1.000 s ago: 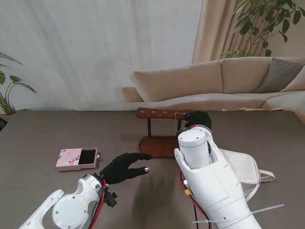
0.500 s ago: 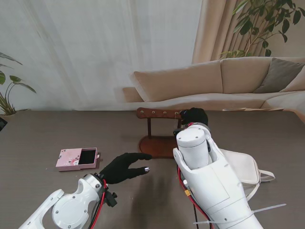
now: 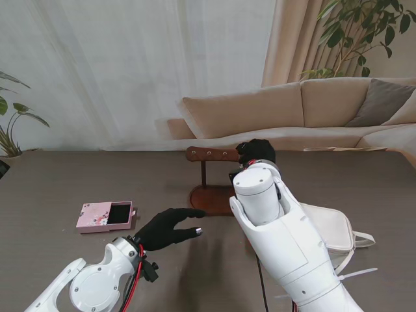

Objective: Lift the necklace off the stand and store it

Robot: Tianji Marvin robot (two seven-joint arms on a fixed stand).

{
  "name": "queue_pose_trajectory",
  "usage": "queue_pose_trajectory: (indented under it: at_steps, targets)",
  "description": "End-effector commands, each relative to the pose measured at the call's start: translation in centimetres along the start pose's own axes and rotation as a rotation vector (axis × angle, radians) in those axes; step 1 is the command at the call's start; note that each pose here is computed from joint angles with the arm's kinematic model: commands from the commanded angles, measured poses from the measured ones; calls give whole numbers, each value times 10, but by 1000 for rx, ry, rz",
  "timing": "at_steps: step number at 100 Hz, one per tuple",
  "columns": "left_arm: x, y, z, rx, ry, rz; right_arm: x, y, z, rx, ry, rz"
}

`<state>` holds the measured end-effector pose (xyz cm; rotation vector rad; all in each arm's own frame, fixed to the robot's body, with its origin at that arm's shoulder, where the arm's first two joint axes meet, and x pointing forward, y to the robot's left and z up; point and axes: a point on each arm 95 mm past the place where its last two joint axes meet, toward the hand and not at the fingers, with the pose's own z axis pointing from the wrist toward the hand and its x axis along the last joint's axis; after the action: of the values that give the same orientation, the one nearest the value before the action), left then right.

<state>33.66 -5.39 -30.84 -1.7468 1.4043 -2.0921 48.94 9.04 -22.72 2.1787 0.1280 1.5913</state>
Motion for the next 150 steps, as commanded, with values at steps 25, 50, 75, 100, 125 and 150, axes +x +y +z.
queue_pose_trajectory:
  at_steps: [25, 50, 75, 100, 125, 150]
  targets:
    - [2, 1, -1, -11, 4, 0, 14, 1, -16, 51, 63, 36]
    - [1, 2, -1, -13, 0, 0, 7, 12, -32, 93, 108, 62]
    - [-2, 1, 0, -16, -12, 2, -6, 18, -45, 152, 119, 66]
    - [-5, -10, -2, 7, -43, 69, -20, 26, -59, 198, 136, 78]
    - [-10, -39, -18, -12, -108, 201, -27, 28, -71, 259, 170, 81]
    - [-29, -74, -39, -39, -200, 305, -39, 26, -84, 317, 204, 68]
